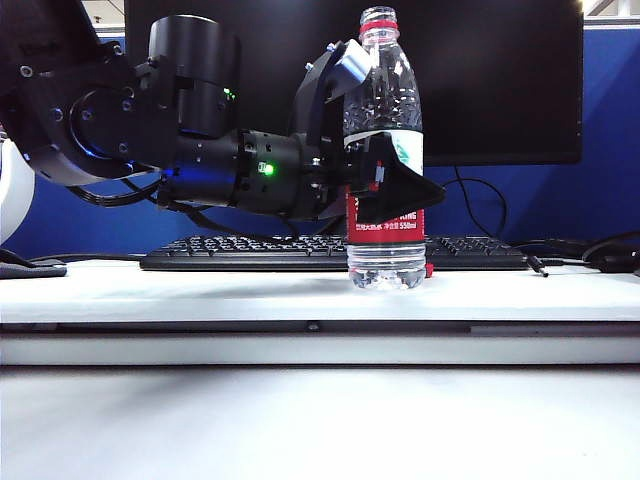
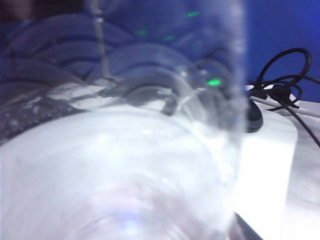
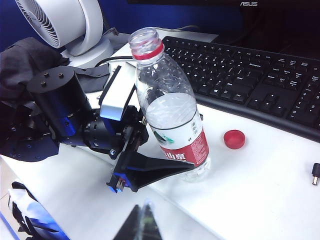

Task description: Unscrew the cap from the plastic bottle on the table.

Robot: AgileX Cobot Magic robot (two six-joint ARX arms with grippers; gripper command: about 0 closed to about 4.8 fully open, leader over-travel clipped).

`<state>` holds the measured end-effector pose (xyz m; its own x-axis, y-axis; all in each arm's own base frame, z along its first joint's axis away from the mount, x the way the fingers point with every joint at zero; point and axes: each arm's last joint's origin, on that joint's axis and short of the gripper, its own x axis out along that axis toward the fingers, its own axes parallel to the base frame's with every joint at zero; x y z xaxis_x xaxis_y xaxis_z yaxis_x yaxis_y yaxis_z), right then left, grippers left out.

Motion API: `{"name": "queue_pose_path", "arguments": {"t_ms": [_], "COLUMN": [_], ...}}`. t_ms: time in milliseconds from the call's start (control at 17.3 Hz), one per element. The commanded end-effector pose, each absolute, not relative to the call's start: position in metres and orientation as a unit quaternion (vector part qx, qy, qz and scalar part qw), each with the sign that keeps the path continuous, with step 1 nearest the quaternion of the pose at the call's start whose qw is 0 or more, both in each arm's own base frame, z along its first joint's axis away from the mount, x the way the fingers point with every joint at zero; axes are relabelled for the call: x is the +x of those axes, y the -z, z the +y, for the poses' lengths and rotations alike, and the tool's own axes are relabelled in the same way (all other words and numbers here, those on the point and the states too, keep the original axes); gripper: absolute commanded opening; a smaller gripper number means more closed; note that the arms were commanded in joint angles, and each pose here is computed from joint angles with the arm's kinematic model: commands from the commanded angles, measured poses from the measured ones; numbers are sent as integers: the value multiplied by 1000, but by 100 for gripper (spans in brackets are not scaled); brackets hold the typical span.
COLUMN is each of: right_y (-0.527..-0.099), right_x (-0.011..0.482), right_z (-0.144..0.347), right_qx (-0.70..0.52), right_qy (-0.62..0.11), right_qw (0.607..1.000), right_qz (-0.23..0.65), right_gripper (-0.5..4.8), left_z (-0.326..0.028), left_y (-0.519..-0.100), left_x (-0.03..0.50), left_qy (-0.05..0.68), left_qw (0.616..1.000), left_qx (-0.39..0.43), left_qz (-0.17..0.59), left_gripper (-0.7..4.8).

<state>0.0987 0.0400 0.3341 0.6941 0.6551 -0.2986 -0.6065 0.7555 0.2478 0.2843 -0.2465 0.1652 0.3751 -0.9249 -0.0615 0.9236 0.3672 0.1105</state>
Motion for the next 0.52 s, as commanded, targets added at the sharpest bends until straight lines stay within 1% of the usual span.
{"name": "queue_pose_path", "arguments": {"t_ms": [58,289,520], "right_y": [-335,-335,-335], "right_x": [99,99,99], "right_z": [40,40,40], "right_qx": [61,61,62], "right_qy": [-344,-345,-345], "right_qw": [919,919,919], "right_qz": [180,180,180], "right_gripper": [-6,-6,-6], "left_z": [-247,-245,-244], "left_y": [-170,-171,-180], "left_x": [284,287,283], "left_qy": [556,531,554], "left_qw": [828,845,831], "left_qx": [64,62,49], "left_qz": [-21,-18,-18], "left_gripper": [479,479,479]}}
